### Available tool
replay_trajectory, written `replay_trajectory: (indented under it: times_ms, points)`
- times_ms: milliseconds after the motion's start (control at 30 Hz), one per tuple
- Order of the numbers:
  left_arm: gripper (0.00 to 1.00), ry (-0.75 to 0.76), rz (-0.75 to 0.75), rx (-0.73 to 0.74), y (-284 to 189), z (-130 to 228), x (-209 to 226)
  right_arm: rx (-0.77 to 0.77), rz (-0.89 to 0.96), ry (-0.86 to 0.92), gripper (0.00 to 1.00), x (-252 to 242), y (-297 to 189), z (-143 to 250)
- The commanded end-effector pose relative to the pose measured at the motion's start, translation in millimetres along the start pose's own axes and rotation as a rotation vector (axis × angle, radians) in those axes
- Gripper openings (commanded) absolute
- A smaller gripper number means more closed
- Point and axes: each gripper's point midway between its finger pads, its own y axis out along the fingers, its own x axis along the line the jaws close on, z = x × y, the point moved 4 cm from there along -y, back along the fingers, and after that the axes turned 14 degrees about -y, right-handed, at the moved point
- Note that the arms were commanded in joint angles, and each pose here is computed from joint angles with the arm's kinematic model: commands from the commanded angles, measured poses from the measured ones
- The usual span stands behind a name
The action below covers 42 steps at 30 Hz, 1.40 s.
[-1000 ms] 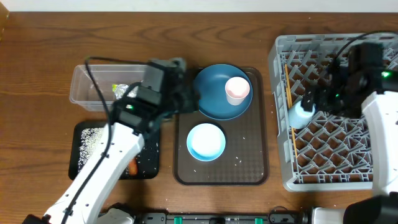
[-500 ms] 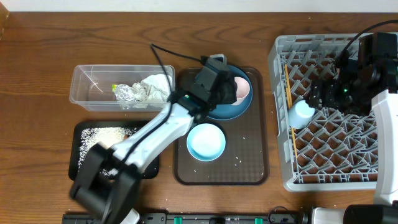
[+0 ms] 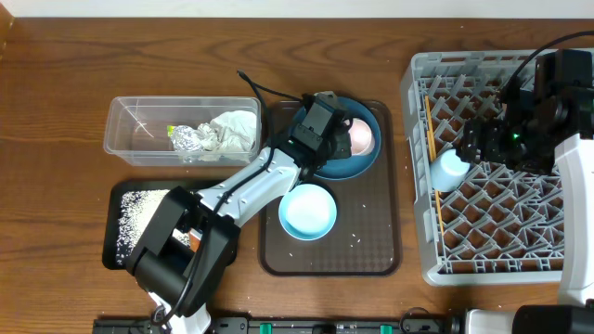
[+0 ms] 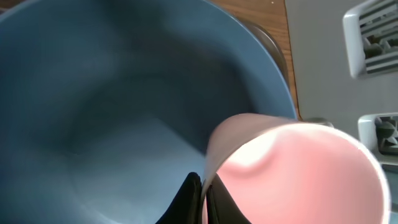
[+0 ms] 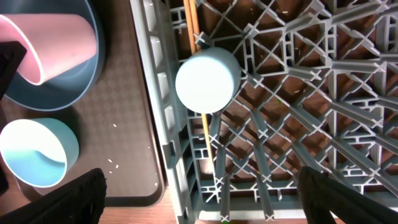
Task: Sort waste into correct bins and load items into the dishwasher rack
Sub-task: 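Grasp the pink cup on the blue plate with the left gripper, then lift the pink cup and pass it to the right gripper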
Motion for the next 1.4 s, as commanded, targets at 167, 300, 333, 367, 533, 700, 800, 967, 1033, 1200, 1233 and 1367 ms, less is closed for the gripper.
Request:
replay_trajectory:
  times_ms: [167,300,333,367,533,700,800,967,1033,1200,1233,1367]
  points:
    - [0.06,-0.137,0.274,0.013,-86.7,-48.5,-37.8,-0.178,-0.391,-0.268,0.99,48.8,-19.1,-14.3]
    - [0.06,-0.267,0.508,0.208,-141.6,-59.3,-49.4,-0.343,-0.649,-0.442,0.99,74.5,-41.6,-16.1]
    - [0.06,-0.286,0.558,0.267,-153.0,-59.7,-50.4,-0.378,-0.696,-0.479,0.99,79.3,-46.8,-15.5]
    - [0.06,-0.295,0.593,0.312,-161.1,-59.6,-50.5,-0.409,-0.734,-0.511,0.99,83.7,-51.3,-14.7]
    - [0.06,-0.285,0.737,0.566,-189.5,-45.0,-55.1,-0.546,-0.849,-0.622,0.99,97.6,-68.0,-16.0]
    - [0.06,-0.245,0.78,0.673,-198.1,-27.7,-64.8,-0.637,-0.924,-0.683,0.99,109.1,-79.0,-18.9]
    - [0.06,-0.245,0.779,0.705,-198.7,-19.7,-70.8,-0.638,-0.932,-0.697,0.99,112.8,-78.4,-19.4]
    - [0.06,-0.208,0.816,0.732,-203.7,-13.0,-82.8,-0.631,-0.944,-0.727,0.99,120.7,-75.4,-19.1]
    - [0.06,-0.198,0.823,0.724,-204.2,-13.4,-84.7,-0.624,-0.953,-0.739,0.99,125.3,-75.0,-17.9]
    - [0.06,-0.198,0.823,0.725,-204.2,-13.3,-84.7,-0.587,-0.977,-0.786,0.99,141.2,-69.4,-12.6]
    - [0.06,-0.198,0.823,0.725,-204.2,-13.3,-84.7,-0.583,-0.984,-0.795,0.99,144.4,-67.9,-11.7]
    - [0.06,-0.198,0.823,0.726,-204.2,-13.3,-84.7,-0.575,-0.999,-0.828,0.88,153.6,-64.0,-9.7]
